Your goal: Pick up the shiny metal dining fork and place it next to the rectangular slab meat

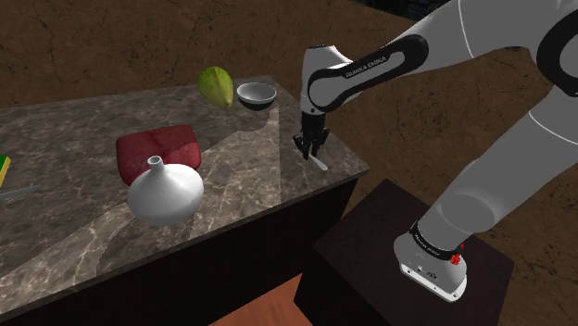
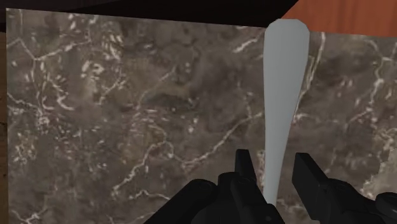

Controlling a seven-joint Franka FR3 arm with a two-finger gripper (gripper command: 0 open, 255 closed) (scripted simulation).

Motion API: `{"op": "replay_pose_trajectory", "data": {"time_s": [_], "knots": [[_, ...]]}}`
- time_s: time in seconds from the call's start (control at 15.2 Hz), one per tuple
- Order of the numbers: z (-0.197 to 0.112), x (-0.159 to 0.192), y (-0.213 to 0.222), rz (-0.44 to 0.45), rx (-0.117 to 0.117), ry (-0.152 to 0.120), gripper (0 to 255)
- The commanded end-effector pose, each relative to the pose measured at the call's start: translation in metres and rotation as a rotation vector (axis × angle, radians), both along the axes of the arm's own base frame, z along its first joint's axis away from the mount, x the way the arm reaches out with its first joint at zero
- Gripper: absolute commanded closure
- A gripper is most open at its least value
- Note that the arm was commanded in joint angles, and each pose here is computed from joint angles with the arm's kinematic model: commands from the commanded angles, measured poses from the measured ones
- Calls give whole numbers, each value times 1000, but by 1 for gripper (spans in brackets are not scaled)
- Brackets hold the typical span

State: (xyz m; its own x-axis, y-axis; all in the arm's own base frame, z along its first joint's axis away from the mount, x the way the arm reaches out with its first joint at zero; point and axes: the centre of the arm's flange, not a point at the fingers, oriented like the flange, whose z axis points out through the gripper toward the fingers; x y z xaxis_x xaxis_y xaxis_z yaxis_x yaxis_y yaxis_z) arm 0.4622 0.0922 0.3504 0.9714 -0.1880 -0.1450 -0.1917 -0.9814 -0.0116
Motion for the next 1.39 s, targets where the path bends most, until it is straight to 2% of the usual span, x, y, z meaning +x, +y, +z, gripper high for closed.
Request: {"op": "replay_pose_trajectory", "data": {"time_s": [0.0,0.86,1.32], "knots": [[12,0,-1,0,0,0,255],[78,0,-1,0,0,0,255],[79,55,73,0,0,0,255]]}}
